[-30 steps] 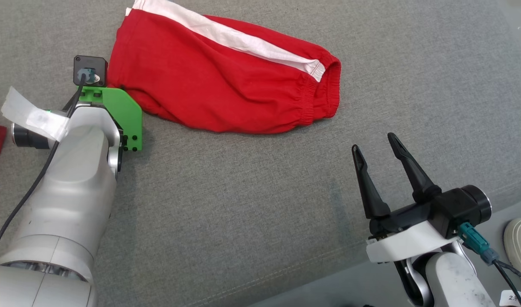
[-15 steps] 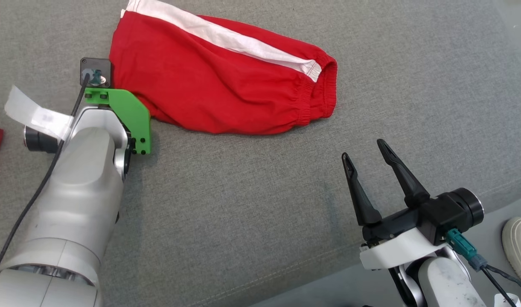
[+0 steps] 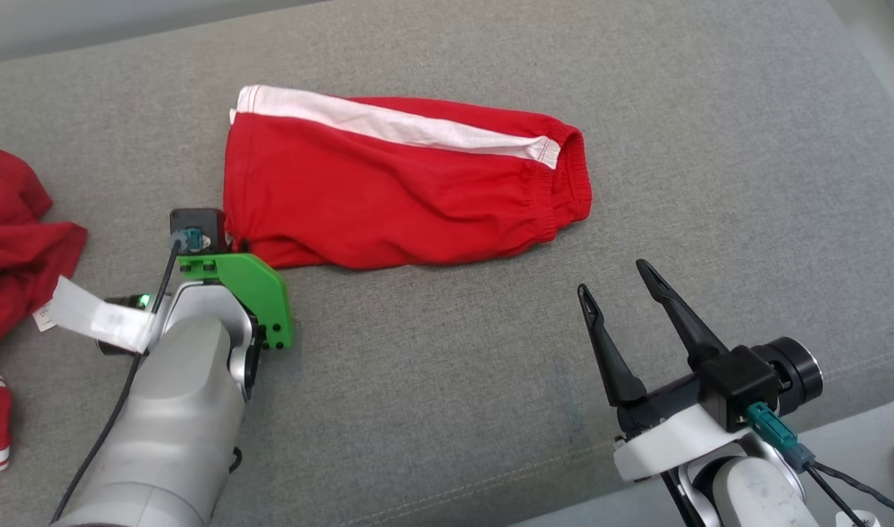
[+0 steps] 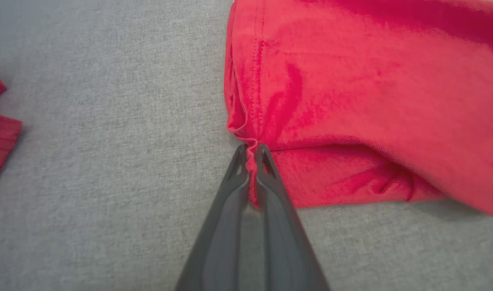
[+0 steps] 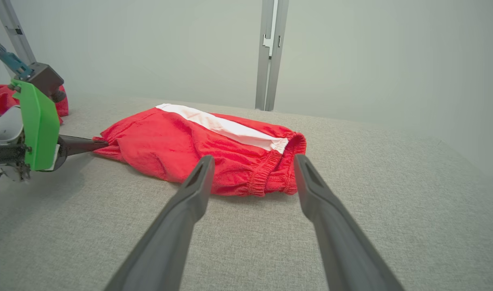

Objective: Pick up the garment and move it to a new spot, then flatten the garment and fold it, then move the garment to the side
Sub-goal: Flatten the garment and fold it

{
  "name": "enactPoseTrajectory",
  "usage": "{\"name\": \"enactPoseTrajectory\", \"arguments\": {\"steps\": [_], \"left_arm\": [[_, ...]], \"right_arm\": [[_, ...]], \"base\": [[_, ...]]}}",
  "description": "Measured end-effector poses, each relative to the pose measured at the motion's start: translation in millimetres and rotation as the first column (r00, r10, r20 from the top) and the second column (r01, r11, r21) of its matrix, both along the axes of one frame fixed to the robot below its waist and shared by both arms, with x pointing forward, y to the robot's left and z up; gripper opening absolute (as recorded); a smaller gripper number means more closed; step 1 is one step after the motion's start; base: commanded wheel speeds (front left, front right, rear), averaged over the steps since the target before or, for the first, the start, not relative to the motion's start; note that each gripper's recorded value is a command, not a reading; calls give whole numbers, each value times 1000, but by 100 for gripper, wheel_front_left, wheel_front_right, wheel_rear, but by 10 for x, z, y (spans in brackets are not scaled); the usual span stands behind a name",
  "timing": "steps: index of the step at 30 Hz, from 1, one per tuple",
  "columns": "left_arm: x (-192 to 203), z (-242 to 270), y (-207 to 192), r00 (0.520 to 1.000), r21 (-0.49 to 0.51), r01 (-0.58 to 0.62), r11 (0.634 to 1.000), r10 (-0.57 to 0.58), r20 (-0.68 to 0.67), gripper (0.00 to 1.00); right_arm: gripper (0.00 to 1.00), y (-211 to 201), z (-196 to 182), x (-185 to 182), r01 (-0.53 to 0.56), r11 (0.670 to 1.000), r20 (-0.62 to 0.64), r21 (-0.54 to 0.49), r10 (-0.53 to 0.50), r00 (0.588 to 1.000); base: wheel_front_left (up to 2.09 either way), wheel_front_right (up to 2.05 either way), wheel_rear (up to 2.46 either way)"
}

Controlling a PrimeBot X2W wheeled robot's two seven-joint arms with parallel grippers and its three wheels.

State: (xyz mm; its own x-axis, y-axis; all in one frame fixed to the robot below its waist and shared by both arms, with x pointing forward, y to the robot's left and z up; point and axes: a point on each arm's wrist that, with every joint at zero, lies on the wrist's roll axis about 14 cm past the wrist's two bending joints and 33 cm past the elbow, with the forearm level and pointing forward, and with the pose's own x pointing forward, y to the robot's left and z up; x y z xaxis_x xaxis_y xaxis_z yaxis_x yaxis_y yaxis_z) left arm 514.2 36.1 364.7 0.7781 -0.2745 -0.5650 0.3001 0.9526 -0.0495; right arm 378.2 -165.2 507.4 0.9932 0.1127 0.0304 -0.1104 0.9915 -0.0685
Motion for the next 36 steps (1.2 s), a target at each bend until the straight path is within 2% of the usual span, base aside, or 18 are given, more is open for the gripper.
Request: {"name": "enactPoseTrajectory", "arguments": {"steps": [10, 20, 21, 22, 23, 32, 36], "left_arm": [[-411, 25, 243, 996, -59, -88, 994, 89, 21, 0], [-689, 70, 333, 991, -90, -122, 988, 127, 44, 0], [-694, 80, 338, 991, -91, -123, 988, 128, 48, 16], [-699, 91, 343, 990, -93, -125, 988, 130, 51, 47], [-702, 102, 352, 989, -95, -130, 987, 135, 56, 100], [-694, 385, 378, 965, -182, -167, 969, 198, 174, 100], [-675, 694, 467, 925, -261, -199, 945, 269, 268, 100]], "right_arm": [[100, 141, 147, -111, -39, 999, 24, -5, 39, 999], [100, 244, 300, -168, -69, 998, 62, -8, 69, 996], [100, 255, 303, -165, -72, 997, 62, -8, 72, 995], [100, 265, 307, -163, -75, 997, 63, -8, 76, 995], [100, 275, 310, -161, -78, 997, 63, -8, 79, 995], [100, 337, 297, -184, -97, 995, 53, -6, 97, 994], [100, 357, 211, -205, -103, 995, 16, -1, 103, 995]], "base": [[0, 0, 0], [0, 0, 0], [0, 0, 0], [0, 0, 0], [0, 0, 0], [0, 0, 0], [0, 0, 0]]}}
